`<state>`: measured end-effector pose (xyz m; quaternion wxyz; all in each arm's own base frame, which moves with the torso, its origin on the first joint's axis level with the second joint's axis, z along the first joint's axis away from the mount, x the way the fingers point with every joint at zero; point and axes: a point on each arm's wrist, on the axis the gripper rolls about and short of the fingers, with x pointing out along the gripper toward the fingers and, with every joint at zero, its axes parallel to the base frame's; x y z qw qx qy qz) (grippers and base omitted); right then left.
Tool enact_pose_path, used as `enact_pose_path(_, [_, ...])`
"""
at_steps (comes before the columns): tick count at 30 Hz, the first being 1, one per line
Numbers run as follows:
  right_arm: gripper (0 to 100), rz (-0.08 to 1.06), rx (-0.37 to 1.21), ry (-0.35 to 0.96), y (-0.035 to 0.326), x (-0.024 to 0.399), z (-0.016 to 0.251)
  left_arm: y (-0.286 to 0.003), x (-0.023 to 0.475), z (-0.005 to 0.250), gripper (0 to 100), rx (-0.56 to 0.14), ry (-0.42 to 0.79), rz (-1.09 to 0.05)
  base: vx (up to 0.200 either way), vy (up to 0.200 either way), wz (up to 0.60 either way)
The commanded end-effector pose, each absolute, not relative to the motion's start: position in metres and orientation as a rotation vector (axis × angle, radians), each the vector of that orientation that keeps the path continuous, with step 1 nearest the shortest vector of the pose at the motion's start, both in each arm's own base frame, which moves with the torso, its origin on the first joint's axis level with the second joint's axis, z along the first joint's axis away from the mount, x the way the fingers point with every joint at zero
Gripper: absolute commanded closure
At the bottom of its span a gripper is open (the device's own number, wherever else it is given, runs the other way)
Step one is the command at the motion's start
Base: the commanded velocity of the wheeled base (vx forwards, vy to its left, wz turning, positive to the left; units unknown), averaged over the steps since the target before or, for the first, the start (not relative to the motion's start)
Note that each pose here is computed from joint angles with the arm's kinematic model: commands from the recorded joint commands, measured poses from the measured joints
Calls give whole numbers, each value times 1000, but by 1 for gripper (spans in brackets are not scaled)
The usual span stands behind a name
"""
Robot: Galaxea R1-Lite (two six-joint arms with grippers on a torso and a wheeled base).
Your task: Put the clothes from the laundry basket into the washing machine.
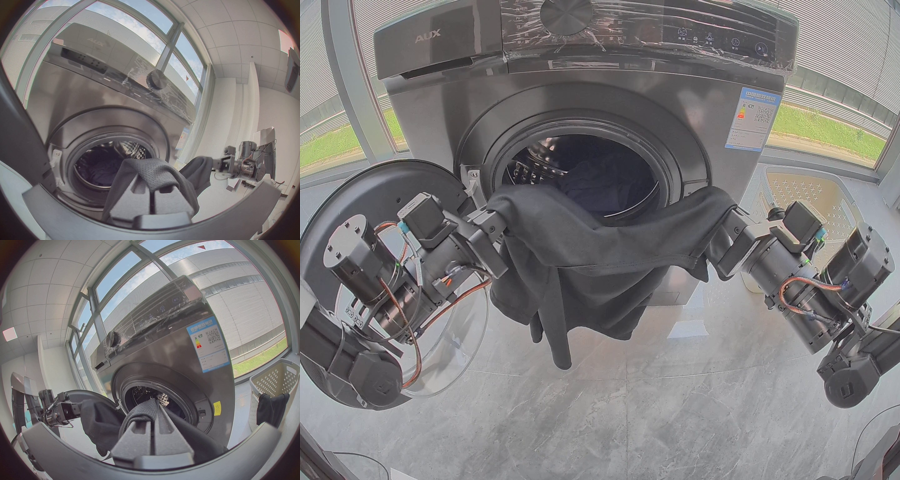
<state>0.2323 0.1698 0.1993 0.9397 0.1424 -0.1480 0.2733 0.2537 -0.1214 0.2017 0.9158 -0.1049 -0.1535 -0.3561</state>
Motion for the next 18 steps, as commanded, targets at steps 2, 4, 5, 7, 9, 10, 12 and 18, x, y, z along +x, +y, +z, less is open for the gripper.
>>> enact_pose_path(2, [100, 548, 269, -226, 174, 240, 177, -143, 263, 205, 100, -228, -335, -788, 0, 0, 0])
enact_pose_path(4, [0, 551, 249, -181, 174, 237, 166, -144, 264, 204, 100, -227, -334, -789, 0, 0, 0])
enact_pose_path(5, [0, 551, 249, -181, 174, 237, 166, -144, 264, 204, 100, -227, -334, -789, 0, 0, 0])
enact_pose_path(7, [0, 571, 196, -47, 177, 228, 134, -144, 265, 207, 100, -229, -348, -785, 0, 0, 0])
enact_pose_path(9, [0, 579, 174, 0, 178, 223, 122, -145, 266, 209, 100, -230, -356, -786, 0, 0, 0])
enact_pose_path(10, [0, 590, 151, 57, 179, 218, 109, -145, 266, 211, 100, -233, -365, -783, 0, 0, 0])
enact_pose_path(12, [0, 606, 116, 134, 182, 213, 89, -148, 265, 211, 100, -239, -364, -773, 0, 0, 0])
enact_pose_path(18, [0, 622, 65, 232, 191, 213, 60, -154, 262, 211, 100, -247, -363, -783, 0, 0, 0])
